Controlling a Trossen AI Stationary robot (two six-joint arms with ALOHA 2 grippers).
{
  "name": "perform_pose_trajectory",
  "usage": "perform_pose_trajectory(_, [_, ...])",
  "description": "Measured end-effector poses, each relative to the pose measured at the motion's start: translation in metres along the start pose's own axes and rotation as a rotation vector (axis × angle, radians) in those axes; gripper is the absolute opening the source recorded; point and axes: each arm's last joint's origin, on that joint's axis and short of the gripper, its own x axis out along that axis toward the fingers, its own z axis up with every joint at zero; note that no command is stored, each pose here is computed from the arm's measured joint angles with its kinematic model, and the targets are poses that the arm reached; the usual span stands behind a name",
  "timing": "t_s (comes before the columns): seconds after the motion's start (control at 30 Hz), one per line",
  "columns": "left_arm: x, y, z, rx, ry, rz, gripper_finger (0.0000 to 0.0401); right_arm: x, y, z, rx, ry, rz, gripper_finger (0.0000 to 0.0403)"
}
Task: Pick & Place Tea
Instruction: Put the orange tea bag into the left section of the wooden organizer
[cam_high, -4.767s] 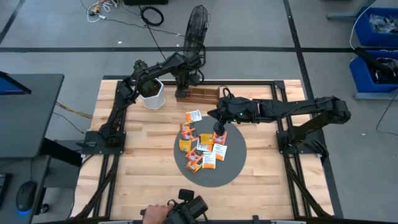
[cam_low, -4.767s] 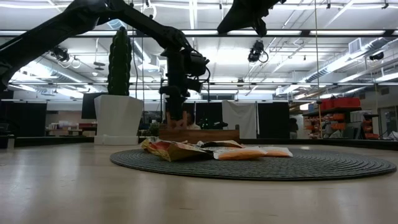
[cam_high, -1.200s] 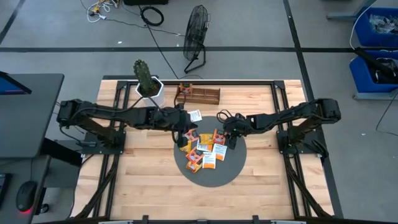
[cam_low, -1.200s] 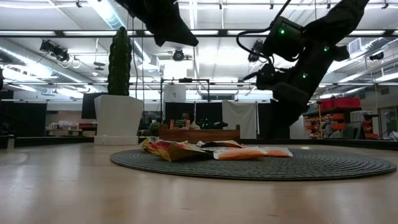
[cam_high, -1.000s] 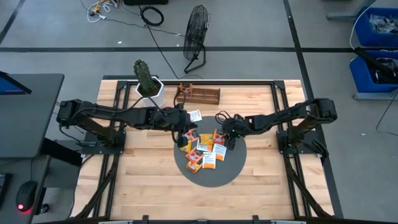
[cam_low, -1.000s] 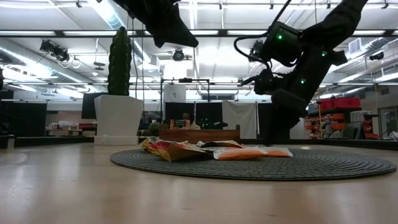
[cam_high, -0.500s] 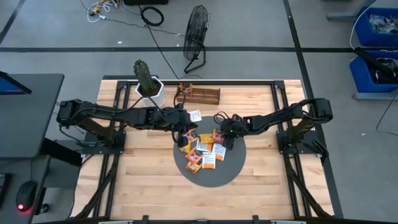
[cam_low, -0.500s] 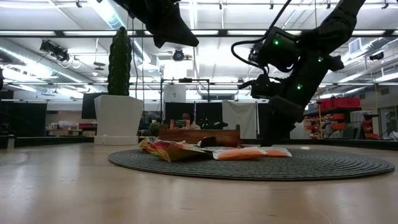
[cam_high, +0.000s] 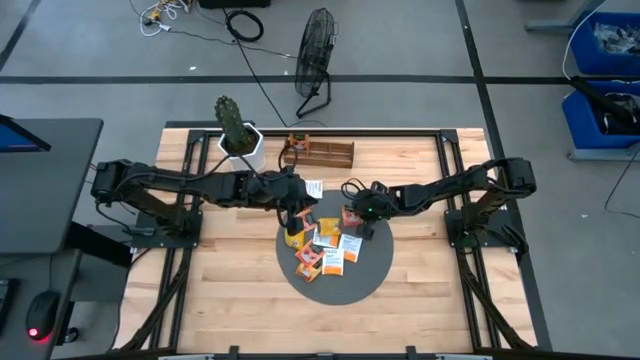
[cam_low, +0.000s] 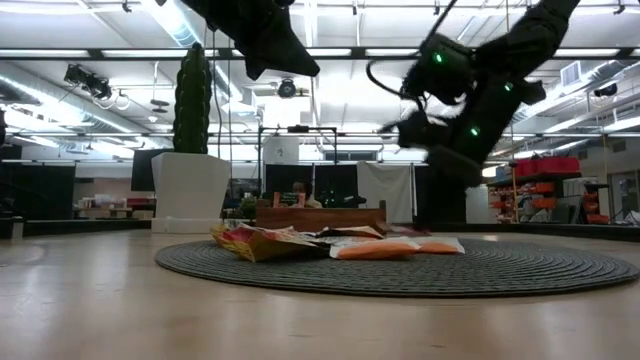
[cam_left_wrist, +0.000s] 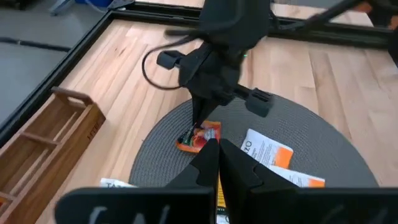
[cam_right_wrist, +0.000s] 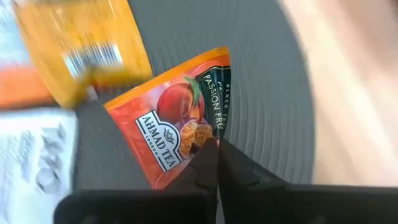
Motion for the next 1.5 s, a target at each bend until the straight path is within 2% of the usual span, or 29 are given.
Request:
perform_pose_trajectory(0.2, [0.002,0.013,0.002,-0.22,-0.003,0.019,0.0017,-0.022,0.005,0.033,-0.156,-0.033,-0.07,0.0002])
perform_pose_trajectory(0.37, [0.004,0.027,0.006,-0.447,-0.008,-0.07,0.0022,-0.049,0.018,0.071,-0.371,-0.118,-0.13,0.0001])
perform_pose_trajectory(0.47, [0.005,0.036,0.01,-0.576,-0.015,-0.118,0.0042,-0.066,0.026,0.092,-0.476,-0.189,-0.158,0.0001])
perform_pose_trajectory(0.6, [0.004,0.047,0.015,-0.682,-0.024,-0.207,0.0089,-0.08,0.031,0.108,-0.547,-0.246,-0.193,0.0001])
perform_pose_trajectory(0.83, [0.004,0.06,0.016,-0.746,-0.008,-0.238,0.0183,-0.091,0.032,0.121,-0.614,-0.289,-0.212,0.0])
perform_pose_trajectory(0.97, [0.004,0.064,0.016,-0.76,-0.01,-0.232,0.0216,-0.091,0.033,0.121,-0.632,-0.293,-0.213,0.0])
perform_pose_trajectory(1.37, [0.004,0.08,0.016,-0.788,-0.031,-0.181,0.0223,-0.094,0.043,0.119,-0.653,-0.31,-0.189,0.0])
perform_pose_trajectory(1.5, [0.003,0.081,0.016,-0.786,0.0,-0.251,0.0223,-0.094,0.042,0.12,-0.652,-0.312,-0.2,0.0])
